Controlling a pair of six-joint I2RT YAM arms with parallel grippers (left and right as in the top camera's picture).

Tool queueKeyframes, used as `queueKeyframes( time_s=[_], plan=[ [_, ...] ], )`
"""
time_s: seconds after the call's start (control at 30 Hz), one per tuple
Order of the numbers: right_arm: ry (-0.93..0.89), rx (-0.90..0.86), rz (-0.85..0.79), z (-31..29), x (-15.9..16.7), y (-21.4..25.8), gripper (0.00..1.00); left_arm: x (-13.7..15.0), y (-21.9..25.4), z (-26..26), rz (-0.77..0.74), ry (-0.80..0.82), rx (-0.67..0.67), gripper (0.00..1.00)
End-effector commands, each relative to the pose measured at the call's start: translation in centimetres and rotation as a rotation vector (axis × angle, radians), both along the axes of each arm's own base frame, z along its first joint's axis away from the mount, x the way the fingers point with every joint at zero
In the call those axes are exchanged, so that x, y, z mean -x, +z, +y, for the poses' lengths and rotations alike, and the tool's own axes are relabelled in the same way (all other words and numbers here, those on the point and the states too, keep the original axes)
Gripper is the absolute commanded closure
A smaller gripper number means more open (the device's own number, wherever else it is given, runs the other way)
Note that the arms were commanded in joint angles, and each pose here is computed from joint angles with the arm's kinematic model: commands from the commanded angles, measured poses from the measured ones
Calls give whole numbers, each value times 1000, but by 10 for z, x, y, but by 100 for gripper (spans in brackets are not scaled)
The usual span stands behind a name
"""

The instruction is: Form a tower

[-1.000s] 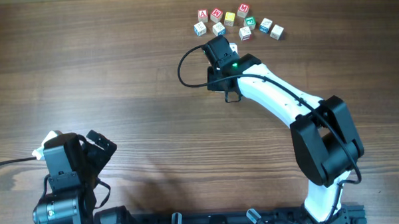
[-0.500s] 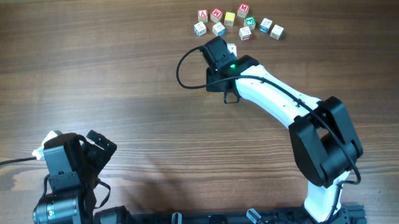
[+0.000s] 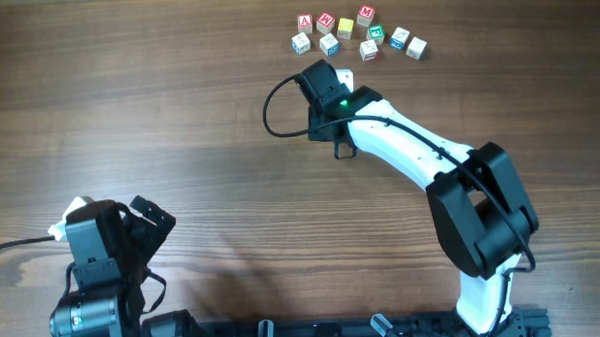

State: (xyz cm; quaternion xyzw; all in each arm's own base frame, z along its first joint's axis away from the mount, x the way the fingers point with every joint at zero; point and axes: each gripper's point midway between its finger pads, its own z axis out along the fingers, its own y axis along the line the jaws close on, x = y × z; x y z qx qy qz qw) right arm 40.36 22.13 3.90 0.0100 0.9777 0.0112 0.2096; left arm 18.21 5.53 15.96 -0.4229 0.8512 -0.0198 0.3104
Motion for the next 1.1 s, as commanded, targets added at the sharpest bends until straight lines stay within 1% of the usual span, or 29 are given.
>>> queueKeyframes(
  time_s=[0.0, 0.13, 0.33, 0.47, 0.57, 0.6, 0.63, 0.7, 0.73, 0.8, 0.83, 0.87, 0.9, 0.97, 1.07],
  plan=[
    [-25, 9, -18, 0, -7, -1, 82, 1, -1, 0, 1, -4, 2, 0],
    [-24, 8, -19, 0, -8, 0, 79, 1, -1, 0, 1, -4, 2, 0],
    [-23, 6, -24, 1, -9, 0, 79, 1, -1, 0, 1, -4, 2, 0],
    [-22, 5, -26, 1, -9, 0, 73, 1, -1, 0, 1, -4, 2, 0],
    [-22, 5, -26, 1, -9, 0, 62, 1, -1, 0, 1, -4, 2, 0],
    [-22, 5, -26, 1, -9, 0, 52, 1, -1, 0, 1, -4, 2, 0],
    [-22, 5, -26, 1, -9, 0, 50, 1, -1, 0, 1, -4, 2, 0],
    [-22, 4, -26, 1, -9, 0, 38, 1, -1, 0, 1, -4, 2, 0],
    [-22, 5, -26, 1, -9, 0, 36, 1, -1, 0, 1, -4, 2, 0],
    [-22, 4, -26, 1, -9, 0, 27, 1, -1, 0, 1, -4, 2, 0],
    [-22, 4, -26, 1, -9, 0, 21, 1, -1, 0, 1, -4, 2, 0],
    [-22, 4, -26, 1, -9, 0, 12, 1, -1, 0, 1, -4, 2, 0],
    [-22, 4, -26, 1, -9, 0, 7, 1, -1, 0, 1, -4, 2, 0],
    [-20, 3, -21, 1, -8, 0, 5, 1, -1, 0, 1, -4, 2, 0],
    [-21, 8, -15, 0, -6, -1, 5, 1, -1, 0, 1, -4, 2, 0]
  ],
)
